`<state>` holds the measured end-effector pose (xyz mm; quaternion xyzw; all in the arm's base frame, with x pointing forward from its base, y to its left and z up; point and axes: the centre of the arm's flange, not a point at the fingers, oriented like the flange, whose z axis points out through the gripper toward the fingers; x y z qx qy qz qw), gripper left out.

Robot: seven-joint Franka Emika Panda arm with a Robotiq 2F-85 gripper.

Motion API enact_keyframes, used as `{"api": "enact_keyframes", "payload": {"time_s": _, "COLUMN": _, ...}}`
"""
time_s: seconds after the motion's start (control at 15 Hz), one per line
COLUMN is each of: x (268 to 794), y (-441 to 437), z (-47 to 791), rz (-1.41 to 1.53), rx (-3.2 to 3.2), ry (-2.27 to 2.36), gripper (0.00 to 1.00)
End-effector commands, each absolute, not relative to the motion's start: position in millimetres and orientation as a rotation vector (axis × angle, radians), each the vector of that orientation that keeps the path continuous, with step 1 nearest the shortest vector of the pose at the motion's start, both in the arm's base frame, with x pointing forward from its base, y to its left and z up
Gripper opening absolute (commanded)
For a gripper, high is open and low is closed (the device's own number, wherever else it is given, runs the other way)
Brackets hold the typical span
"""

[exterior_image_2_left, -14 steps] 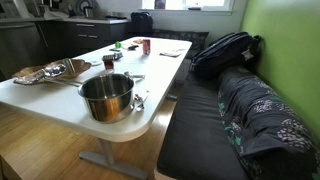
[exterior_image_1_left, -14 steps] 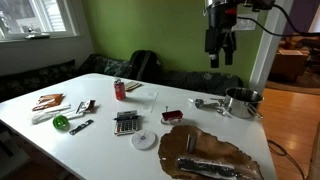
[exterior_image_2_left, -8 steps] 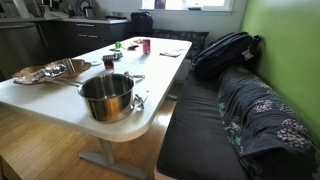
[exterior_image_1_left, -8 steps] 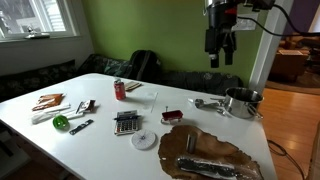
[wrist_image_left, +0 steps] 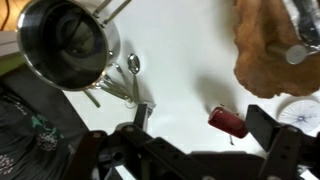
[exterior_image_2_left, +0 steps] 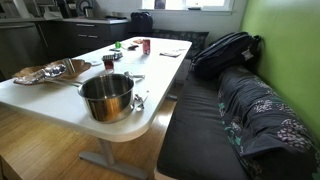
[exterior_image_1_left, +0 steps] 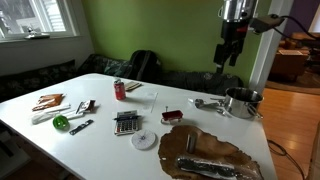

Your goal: Move the silver pot a little forward on the table

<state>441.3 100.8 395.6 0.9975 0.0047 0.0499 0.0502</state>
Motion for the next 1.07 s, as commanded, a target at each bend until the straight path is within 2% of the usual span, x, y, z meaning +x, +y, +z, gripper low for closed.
{"api": "enact_keyframes", "payload": {"time_s": 0.0, "x": 389.6, "y": 47.1, "z": 360.1, "rz": 0.263, "rx": 2.9, "ry": -0.179, "gripper": 1.0}}
{"api": "enact_keyframes", "payload": {"time_s": 0.2, "x": 380.4, "y": -11.7, "z": 323.8, "rz": 0.127, "rx": 2.909, "ry": -0.429, "gripper": 1.0}}
{"api": "enact_keyframes", "payload": {"time_s": 0.27, "x": 392.6, "y": 19.7, "z": 340.8, "rz": 0.169, "rx": 2.904, "ry": -0.301, "gripper": 1.0}}
{"api": "enact_keyframes", "payload": {"time_s": 0.53, "x": 382.5, "y": -9.7, "z": 327.4, "rz": 0.11, "rx": 2.901, "ry": -0.409, "gripper": 1.0}}
{"api": "enact_keyframes", "payload": {"time_s": 1.0, "x": 414.3, "y": -110.1, "z": 258.5, "rz": -0.006, "rx": 3.096, "ry": -0.302, "gripper": 1.0}}
